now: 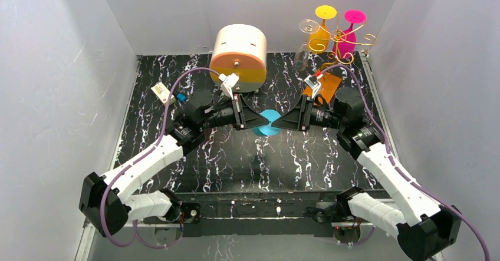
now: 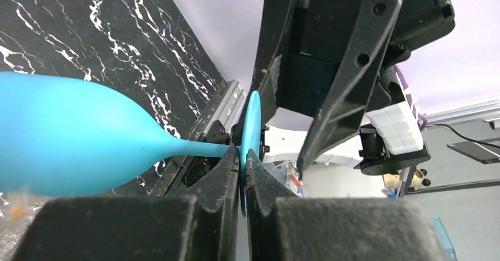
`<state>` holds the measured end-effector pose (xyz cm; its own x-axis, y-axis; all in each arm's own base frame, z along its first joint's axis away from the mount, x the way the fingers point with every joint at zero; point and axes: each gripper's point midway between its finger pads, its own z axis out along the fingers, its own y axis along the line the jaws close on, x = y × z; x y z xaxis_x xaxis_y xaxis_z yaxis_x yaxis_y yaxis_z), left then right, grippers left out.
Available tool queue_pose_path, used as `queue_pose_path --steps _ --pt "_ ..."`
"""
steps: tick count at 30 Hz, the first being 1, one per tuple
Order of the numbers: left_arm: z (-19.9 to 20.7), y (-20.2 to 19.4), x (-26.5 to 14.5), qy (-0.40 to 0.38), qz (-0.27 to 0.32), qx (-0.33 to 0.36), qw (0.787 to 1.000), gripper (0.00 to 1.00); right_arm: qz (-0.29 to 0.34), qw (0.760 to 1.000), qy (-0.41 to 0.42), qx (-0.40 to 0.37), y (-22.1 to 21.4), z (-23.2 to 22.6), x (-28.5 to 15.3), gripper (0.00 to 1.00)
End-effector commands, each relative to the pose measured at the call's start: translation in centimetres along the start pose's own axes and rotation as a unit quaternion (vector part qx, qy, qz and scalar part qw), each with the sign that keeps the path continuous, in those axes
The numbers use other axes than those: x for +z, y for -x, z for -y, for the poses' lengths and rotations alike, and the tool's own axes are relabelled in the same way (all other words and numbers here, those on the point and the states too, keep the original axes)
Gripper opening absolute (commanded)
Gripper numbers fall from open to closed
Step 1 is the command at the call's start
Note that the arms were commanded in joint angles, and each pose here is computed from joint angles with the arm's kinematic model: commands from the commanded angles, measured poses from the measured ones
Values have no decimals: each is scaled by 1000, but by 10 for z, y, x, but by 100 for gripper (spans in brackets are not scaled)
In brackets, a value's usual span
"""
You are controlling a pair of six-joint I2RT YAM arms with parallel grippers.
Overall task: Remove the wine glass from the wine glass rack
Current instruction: Place the wine glass at the center of the board.
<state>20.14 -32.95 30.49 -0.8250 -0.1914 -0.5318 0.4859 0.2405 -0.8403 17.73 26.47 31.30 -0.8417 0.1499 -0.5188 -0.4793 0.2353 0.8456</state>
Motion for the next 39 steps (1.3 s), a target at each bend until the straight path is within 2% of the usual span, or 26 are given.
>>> queue_pose_path --steps 1,7,20,27,34,39 --pt "26 15 -11 -26 30 44 998 0 -17 999 30 -22 -13 -12 -9 56" --pt "37 19 -13 -51 39 64 996 0 -64 995 75 2 -34 -17 -11 50" --pt "43 20 -14 -61 42 73 995 0 3 993 115 -10 -6 -32 -4 30" --pt "45 21 -14 -69 46 69 994 0 9 993 118 -10 -6 -32 -4 29" --pt "48 22 -14 -81 51 62 993 0 27 992 121 2 -1 -27 1 21" --pt "48 22 -12 -80 49 62 994 0 56 990 126 -1 6 -29 1 26"
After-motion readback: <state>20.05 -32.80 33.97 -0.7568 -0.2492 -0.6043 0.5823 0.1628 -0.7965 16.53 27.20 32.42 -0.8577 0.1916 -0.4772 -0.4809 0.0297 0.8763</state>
